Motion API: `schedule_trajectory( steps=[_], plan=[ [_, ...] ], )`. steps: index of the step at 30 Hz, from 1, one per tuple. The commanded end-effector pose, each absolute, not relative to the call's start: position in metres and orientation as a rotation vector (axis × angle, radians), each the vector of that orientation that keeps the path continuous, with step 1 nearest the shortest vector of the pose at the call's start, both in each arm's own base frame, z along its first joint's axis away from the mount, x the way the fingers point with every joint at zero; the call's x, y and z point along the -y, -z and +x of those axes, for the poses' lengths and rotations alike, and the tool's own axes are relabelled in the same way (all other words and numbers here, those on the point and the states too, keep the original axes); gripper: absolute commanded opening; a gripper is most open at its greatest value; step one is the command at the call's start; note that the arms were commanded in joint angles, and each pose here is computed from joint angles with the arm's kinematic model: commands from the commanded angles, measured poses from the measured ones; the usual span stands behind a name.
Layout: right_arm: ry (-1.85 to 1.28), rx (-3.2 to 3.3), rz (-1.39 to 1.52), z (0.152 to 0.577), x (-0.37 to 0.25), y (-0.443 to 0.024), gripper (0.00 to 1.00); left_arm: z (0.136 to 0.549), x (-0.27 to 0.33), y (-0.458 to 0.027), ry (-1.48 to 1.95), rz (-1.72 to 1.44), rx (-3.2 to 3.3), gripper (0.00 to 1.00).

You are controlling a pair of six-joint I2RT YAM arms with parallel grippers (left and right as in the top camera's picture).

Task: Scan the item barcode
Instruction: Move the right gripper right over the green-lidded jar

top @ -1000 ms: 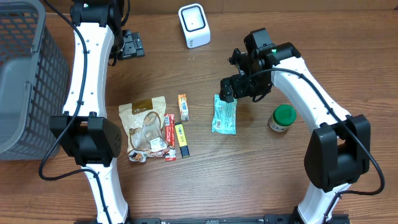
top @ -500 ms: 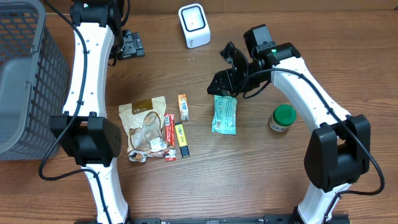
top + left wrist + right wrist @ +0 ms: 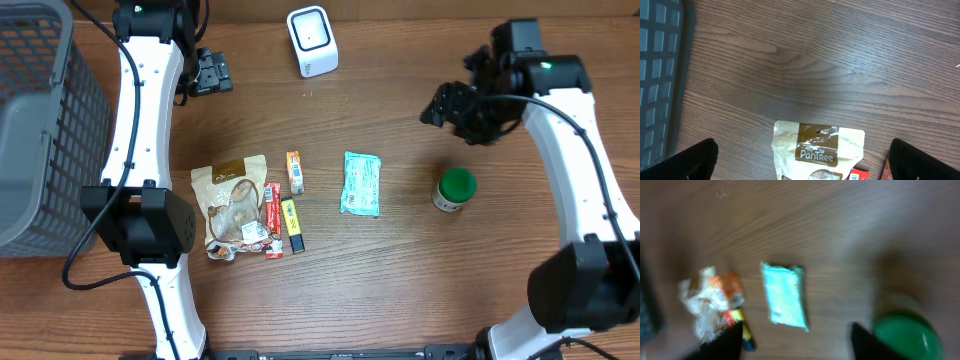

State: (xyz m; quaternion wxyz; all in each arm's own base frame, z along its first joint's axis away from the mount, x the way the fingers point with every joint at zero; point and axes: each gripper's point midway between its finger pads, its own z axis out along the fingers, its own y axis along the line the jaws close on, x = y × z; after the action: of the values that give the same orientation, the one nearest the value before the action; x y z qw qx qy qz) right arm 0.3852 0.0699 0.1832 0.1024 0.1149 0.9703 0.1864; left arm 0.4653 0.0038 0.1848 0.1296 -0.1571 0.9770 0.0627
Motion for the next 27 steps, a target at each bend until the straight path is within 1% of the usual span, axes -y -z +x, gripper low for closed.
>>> schedule_trajectory(
  steps=[1,2,3,5,9,13,18,24,27],
  plan=[
    [-0.291,-2.890,0.416,0.377,-0.039,-0.182,0.87,0.465,-0.007,-0.189,-0.202,-0.429,-2.832,1.00],
    [-0.264,-2.918,0.426,0.371,-0.036,-0.178,0.93,0.465,-0.007,-0.189,-0.202,-0.429,-2.832,1.00],
    [-0.242,-2.940,0.433,0.366,-0.034,-0.174,0.96,0.465,-0.007,-0.189,-0.202,-0.429,-2.832,1.00],
    [-0.200,-2.976,0.446,0.358,-0.030,-0.168,1.00,0.465,-0.007,-0.189,-0.202,-0.429,-2.832,1.00],
    [-0.121,-3.022,0.586,0.343,-0.022,-0.149,1.00,0.465,-0.007,-0.189,-0.202,-0.429,-2.832,1.00],
    [-0.022,-3.014,0.711,0.337,-0.011,-0.133,1.00,0.465,-0.007,-0.189,-0.202,-0.429,-2.832,1.00],
    [-0.041,-3.007,0.824,0.333,-0.014,-0.114,1.00,0.465,-0.007,-0.189,-0.202,-0.429,-2.832,1.00],
    [-0.029,-3.041,0.839,0.321,-0.014,-0.087,1.00,0.465,-0.007,-0.189,-0.202,-0.429,-2.832,1.00],
    [-0.022,-3.034,0.908,0.316,-0.014,-0.075,1.00,0.465,-0.007,-0.189,-0.202,-0.429,-2.832,1.00]
  ],
)
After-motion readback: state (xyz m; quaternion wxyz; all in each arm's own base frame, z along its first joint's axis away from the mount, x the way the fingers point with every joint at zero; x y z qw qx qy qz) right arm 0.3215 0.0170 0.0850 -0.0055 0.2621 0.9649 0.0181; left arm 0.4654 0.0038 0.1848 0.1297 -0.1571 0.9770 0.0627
